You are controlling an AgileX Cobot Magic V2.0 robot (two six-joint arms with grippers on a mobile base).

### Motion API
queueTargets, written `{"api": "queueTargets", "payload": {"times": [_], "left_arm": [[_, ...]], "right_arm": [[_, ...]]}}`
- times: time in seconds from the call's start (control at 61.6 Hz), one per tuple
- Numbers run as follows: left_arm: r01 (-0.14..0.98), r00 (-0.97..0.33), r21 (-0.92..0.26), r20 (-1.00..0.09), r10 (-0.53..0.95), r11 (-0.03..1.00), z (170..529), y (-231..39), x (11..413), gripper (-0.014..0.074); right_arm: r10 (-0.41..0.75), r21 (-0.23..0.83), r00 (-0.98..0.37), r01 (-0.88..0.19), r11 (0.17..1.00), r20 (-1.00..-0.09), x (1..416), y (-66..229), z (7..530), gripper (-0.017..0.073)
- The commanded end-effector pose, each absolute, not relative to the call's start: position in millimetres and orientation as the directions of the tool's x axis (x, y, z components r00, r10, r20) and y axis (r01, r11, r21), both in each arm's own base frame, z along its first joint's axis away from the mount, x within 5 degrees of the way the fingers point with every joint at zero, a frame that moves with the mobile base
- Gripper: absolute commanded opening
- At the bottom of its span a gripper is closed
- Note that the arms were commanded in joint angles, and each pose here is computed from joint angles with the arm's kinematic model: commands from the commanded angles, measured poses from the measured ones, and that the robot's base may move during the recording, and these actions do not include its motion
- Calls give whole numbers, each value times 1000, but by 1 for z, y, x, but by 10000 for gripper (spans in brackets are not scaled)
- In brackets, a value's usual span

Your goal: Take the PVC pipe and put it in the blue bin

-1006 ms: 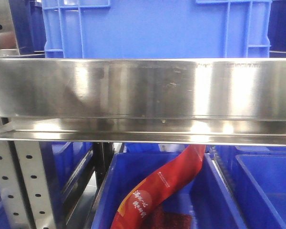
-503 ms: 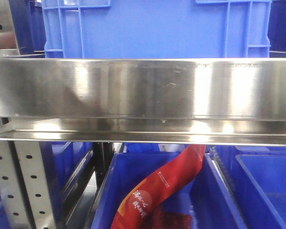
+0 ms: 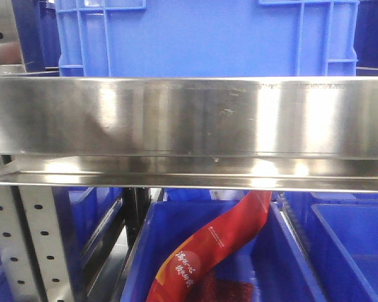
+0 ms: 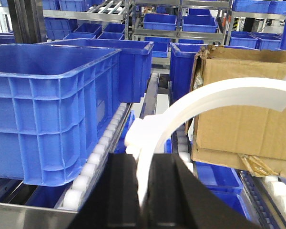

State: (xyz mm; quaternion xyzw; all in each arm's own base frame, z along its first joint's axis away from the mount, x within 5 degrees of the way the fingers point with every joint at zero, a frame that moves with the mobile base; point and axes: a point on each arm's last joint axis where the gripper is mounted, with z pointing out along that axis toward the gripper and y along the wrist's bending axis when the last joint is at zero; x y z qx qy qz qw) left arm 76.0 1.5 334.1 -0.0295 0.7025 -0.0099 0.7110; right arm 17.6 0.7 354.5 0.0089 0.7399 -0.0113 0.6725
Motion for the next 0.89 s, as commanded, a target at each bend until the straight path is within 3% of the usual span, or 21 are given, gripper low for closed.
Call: {"api": "queueTargets", "payload": {"times": [0.0, 0.876], "left_arm": [[-32, 46, -66, -997, -64, 997, 337, 2, 75, -111], [-15, 14, -107, -994, -107, 994, 337, 0, 75, -111]], "right_arm": [[-2, -4, -64, 31, 1000, -998, 17, 1, 357, -169], [50, 50, 1, -3, 999, -999, 18, 4, 363, -169]]}}
